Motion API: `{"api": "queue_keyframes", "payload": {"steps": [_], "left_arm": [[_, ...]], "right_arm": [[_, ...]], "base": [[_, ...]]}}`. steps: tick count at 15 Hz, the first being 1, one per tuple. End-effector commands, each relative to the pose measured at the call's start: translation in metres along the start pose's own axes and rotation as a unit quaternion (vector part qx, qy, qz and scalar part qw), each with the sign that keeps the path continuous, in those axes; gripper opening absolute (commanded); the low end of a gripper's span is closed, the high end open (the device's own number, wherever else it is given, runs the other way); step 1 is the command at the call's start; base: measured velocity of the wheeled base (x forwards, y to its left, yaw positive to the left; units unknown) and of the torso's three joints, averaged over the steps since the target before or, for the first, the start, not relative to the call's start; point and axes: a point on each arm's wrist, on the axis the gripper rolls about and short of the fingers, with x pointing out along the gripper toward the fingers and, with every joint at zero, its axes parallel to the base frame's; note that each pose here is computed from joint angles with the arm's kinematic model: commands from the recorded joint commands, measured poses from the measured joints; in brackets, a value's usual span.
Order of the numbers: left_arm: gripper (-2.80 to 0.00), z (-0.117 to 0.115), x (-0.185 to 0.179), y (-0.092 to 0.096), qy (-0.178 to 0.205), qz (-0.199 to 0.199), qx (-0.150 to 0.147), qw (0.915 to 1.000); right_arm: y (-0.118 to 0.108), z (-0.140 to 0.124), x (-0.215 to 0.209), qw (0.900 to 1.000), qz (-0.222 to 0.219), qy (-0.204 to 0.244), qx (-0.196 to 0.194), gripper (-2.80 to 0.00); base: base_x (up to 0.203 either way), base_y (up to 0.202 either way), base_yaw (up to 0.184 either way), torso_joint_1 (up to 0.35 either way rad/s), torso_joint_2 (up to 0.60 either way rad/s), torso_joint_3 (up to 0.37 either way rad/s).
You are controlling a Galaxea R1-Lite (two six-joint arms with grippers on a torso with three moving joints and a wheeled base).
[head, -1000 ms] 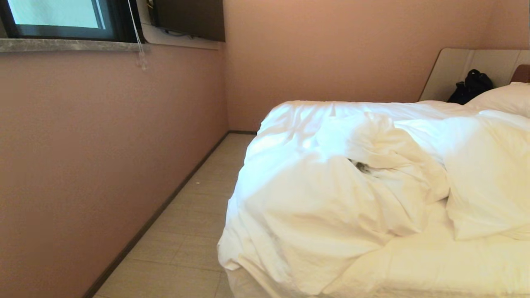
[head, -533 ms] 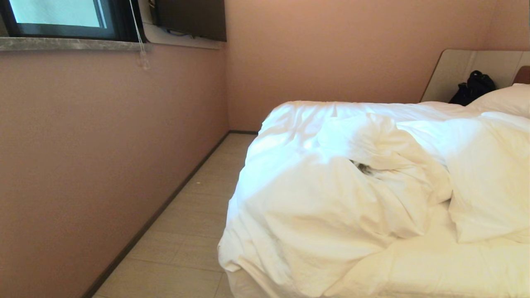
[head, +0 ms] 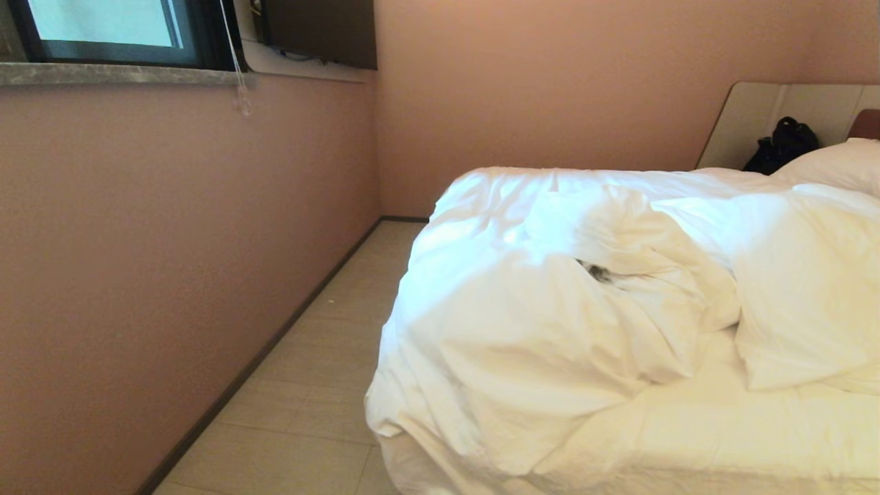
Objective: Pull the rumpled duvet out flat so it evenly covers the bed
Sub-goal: Hold the folded corner of the quilt
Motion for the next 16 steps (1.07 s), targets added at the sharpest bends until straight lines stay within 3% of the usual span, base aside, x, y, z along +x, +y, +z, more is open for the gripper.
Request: {"api": "queue_keyframes", "payload": {"steps": [1,4,11,16], "left_arm": [[-2.8,0.0,0.0001,0.0,0.001,0.0,0.0,1.0],[-2.8,0.0,0.0001,0.0,0.001,0.0,0.0,1.0],[-2.8,0.0,0.0001,0.0,0.001,0.0,0.001,1.0],[-2.8,0.0,0.0001,0.0,0.001,0.0,0.001,1.0]], "right_arm": [[0.0,0.0,0.0,1.0,0.0,0.0,0.0,-2.8],[0.0,-0.0002,0.0,1.0,0.0,0.001,0.0,-2.8],[0.0,0.0,0.0001,1.0,0.0,0.001,0.0,-2.8],[0.0,0.0,0.0001,1.0,0.0,0.001,0.0,-2.8]], "base": [[-0.197,0.0,-0.001,-0.002,0.0,0.004],[-0.163,0.0,0.001,0.0,0.0,0.0],[0.0,0.0,0.0,0.0,0.0,0.0],[-0.001,-0.16,-0.002,0.002,0.0,0.002]]}}
